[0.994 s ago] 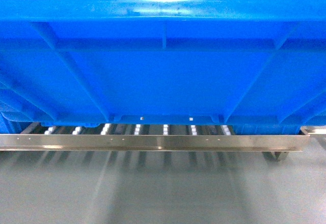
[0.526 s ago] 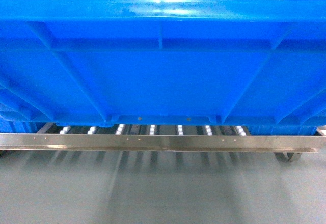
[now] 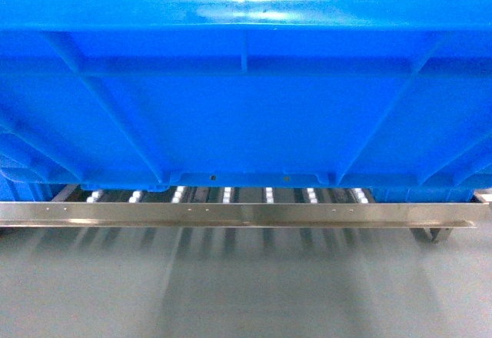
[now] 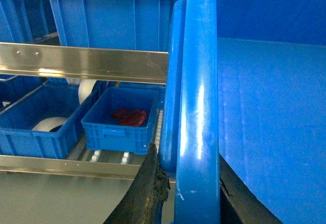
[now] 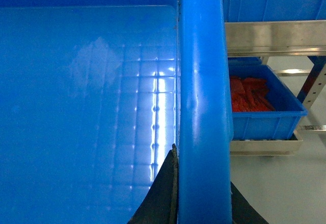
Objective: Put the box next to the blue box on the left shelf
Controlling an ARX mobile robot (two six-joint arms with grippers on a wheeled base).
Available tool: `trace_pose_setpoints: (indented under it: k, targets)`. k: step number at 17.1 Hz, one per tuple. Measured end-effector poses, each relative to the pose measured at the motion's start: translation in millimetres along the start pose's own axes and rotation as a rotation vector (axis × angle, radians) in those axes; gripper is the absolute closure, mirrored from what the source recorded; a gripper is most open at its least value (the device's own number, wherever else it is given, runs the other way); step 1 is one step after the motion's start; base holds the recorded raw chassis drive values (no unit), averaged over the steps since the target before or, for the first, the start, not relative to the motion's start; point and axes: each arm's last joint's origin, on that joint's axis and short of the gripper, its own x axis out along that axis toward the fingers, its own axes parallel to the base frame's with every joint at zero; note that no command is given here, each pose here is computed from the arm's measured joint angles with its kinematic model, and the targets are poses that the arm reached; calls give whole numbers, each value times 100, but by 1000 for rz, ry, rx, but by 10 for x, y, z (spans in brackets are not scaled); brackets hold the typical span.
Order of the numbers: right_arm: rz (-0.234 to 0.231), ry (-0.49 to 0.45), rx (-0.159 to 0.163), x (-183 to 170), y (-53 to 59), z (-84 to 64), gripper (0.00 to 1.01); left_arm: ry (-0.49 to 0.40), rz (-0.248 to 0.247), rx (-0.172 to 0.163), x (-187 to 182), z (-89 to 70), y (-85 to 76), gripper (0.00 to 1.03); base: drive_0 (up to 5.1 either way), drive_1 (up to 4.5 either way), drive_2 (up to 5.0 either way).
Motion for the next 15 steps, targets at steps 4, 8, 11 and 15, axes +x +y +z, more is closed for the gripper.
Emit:
trace_pose_setpoints:
  k: [4, 8, 11, 15]
  targets:
    - [-1, 3, -1, -1, -1, -2, 93, 4, -1, 1, 0, -4, 0, 87, 0, 0, 0]
    - [-1, 3, -1, 0, 0, -3, 93, 5, -1, 0, 0, -4, 0, 87, 0, 0, 0]
    - [-1, 3, 0, 0, 0, -2, 93, 4, 0, 1, 0, -4, 0, 87, 0, 0, 0]
    - [0, 3, -1, 0, 0, -3, 93, 4, 0, 1, 0, -4, 0, 87, 0, 0, 0]
